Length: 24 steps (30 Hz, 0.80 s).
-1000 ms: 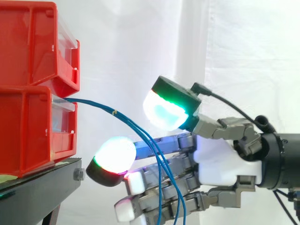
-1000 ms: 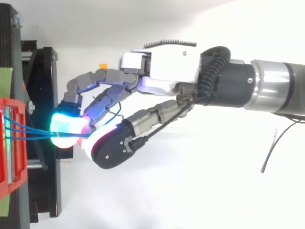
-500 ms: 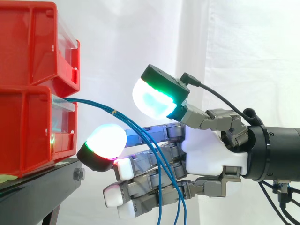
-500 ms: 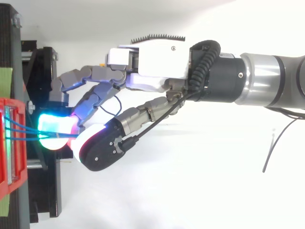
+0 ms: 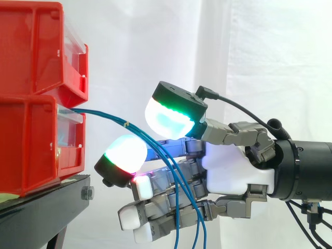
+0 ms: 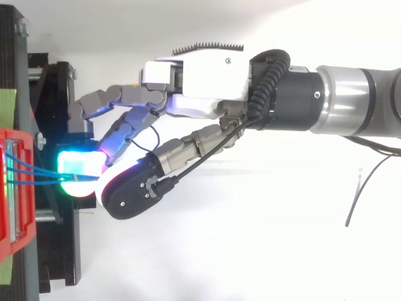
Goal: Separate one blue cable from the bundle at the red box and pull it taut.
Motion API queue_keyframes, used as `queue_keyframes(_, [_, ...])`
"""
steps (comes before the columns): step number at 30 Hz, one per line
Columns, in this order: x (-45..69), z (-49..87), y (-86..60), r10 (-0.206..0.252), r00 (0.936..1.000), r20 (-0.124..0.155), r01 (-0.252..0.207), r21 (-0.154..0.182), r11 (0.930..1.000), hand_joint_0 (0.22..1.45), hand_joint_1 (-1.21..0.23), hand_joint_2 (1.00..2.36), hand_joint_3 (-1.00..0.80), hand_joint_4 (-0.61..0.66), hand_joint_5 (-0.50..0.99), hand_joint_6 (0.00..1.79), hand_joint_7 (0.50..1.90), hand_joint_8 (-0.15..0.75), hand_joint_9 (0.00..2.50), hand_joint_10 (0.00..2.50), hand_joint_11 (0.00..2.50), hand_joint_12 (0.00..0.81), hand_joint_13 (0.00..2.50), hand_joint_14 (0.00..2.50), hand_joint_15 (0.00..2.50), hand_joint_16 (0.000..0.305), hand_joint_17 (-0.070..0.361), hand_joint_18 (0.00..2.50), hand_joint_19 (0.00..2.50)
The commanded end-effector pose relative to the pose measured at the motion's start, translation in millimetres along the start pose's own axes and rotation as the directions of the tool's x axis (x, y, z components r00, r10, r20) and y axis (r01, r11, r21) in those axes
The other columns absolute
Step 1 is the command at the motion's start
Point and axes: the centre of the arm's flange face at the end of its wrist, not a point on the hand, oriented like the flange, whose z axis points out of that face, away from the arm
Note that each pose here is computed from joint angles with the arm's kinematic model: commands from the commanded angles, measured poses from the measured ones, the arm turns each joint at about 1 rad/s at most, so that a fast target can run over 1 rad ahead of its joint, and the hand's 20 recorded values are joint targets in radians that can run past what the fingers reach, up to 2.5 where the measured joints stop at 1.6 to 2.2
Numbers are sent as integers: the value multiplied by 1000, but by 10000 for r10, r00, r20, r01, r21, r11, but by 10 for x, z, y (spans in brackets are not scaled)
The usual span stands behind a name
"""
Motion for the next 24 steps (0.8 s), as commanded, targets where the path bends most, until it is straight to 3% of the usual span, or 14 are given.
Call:
queue_keyframes(1, [-40, -6, 8, 4, 10000, -85, -4, -21, 10000, 617, -645, 1010, -347, 54, -118, 512, 1236, 256, 871, 17, 760, 308, 696, 18, 518, 39, 88, 449, 584])
queue_keyframes(17, [-98, 14, 49, -34, 9997, -235, 31, -120, 9999, 628, -652, 1013, -288, 21, -147, 646, 1103, 256, 880, 19, 777, 309, 711, 19, 531, 40, 89, 458, 590])
queue_keyframes(24, [-89, 35, 95, -31, 9997, -232, 26, -196, 9998, 624, -666, 1016, -203, 50, -203, 823, 880, 256, 873, 19, 850, 312, 715, 18, 540, 40, 90, 467, 599])
